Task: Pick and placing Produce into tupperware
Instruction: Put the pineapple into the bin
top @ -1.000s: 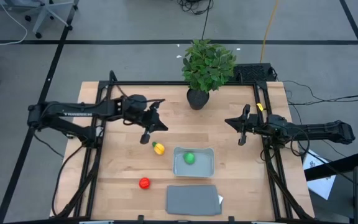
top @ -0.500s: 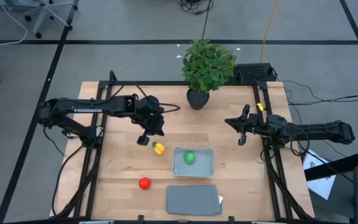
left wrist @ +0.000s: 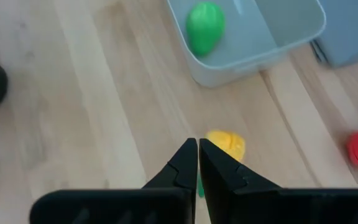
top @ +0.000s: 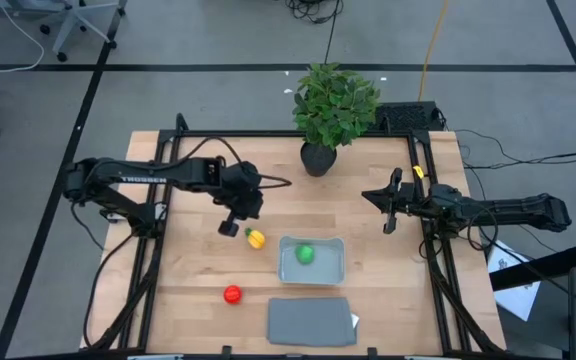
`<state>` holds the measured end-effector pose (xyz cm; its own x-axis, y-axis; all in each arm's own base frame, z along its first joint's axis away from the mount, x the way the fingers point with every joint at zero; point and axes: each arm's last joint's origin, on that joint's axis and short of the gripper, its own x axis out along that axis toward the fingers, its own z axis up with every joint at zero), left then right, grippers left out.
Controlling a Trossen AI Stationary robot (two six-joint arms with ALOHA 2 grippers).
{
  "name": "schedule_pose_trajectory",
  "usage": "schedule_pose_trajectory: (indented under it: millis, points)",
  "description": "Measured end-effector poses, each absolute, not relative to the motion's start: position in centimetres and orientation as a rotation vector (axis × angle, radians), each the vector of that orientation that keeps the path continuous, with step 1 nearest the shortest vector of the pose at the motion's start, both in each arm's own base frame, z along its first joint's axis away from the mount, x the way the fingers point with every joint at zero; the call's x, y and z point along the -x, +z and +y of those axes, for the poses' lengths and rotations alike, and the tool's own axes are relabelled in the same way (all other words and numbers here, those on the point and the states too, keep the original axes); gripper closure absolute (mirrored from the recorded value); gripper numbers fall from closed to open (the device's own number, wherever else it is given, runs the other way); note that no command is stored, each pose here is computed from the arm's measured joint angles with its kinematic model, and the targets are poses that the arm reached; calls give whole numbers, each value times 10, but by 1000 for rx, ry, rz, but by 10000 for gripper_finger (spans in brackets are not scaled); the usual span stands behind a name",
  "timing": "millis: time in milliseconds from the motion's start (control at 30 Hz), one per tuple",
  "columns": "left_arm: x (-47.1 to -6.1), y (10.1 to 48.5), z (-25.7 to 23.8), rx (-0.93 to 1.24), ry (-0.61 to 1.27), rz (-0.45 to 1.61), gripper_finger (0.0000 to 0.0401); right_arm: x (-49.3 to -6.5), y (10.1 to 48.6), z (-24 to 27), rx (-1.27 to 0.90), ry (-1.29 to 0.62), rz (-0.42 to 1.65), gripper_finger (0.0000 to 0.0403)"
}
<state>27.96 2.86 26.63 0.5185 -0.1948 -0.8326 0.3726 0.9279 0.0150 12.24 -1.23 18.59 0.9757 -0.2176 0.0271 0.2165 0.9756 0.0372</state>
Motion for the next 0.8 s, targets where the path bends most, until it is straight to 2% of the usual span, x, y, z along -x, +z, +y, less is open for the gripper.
schedule_pose_trajectory:
  millis: [367, 567, 667, 800]
  points:
    - [-283, 273, 26, -189, -337, 979, 379, -122, 186, -12, -20, -219, -32, 403]
    - [-290, 263, 20, -198, -353, 1018, 376, -123, 185, -12, -22, -219, -25, 403]
    - [-298, 264, 18, -221, -352, 967, 358, -123, 185, -12, -22, -219, -18, 403]
    - [-300, 261, 16, -226, -363, 959, 304, -124, 183, -12, -21, -220, -6, 403]
